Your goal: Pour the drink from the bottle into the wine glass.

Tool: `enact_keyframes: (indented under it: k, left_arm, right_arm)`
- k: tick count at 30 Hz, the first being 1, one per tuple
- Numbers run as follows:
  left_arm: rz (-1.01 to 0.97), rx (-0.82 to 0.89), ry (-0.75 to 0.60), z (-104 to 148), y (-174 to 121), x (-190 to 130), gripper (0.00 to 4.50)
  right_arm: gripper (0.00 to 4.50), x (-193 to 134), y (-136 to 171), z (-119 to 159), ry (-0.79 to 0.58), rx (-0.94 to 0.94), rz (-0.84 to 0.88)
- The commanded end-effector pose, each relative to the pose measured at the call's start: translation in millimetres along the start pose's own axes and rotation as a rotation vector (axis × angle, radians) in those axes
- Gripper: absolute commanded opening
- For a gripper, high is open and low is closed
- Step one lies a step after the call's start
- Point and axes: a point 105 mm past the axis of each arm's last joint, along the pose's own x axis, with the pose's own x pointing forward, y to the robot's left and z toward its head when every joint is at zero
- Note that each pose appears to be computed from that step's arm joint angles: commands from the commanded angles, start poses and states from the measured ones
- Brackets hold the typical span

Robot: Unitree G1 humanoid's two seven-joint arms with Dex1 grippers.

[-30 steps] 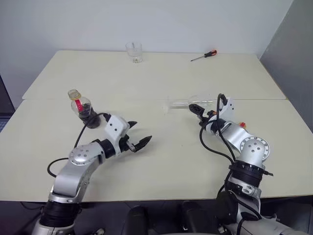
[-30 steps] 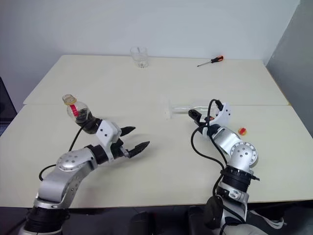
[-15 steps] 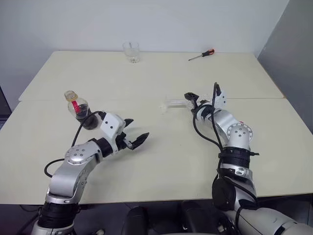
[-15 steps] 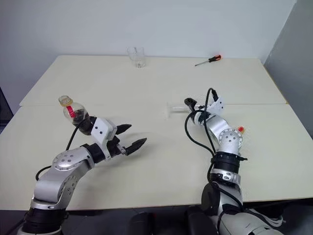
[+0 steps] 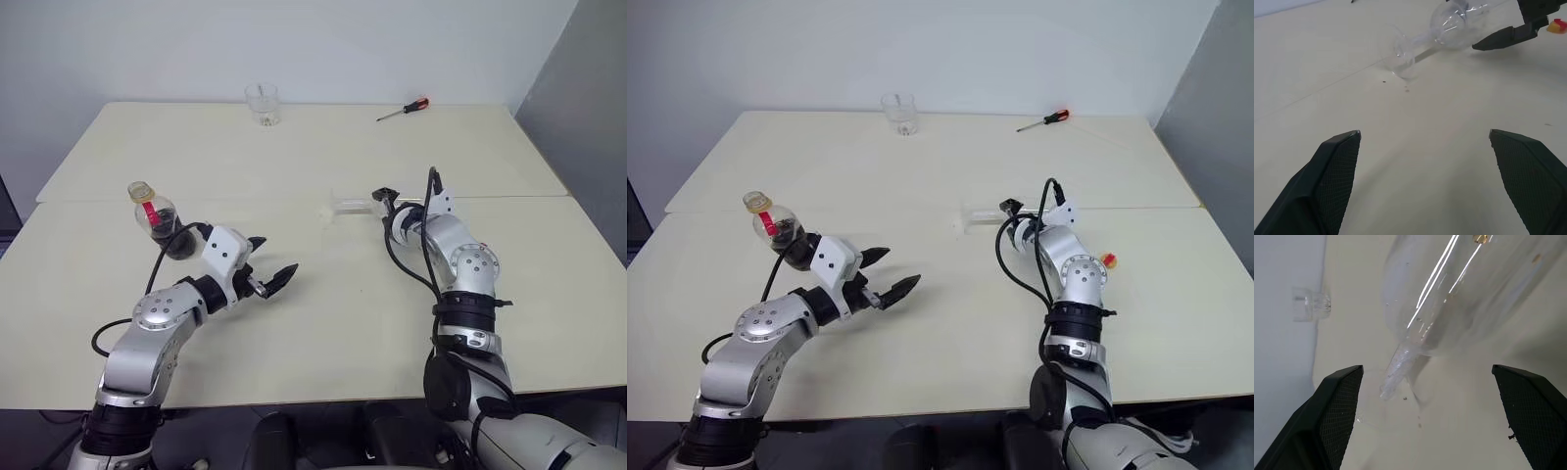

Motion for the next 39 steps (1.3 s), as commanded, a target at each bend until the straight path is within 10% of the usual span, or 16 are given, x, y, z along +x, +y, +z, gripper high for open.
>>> enact_keyframes:
  k: [1, 39]
  left_arm:
    - [0.004, 0.026, -0.040, 9.8, -0.2, 1.4, 4.47]
    - [0.059, 0.023, -0.024, 2.3, 5.2, -3.4, 4.47]
  right_arm:
    - [4.50, -3.6, 51.1, -41.6, 0.106, 0.050, 0.126]
    - [4.50, 40.7, 61.5, -81.6, 0.119, 0.160, 0.044]
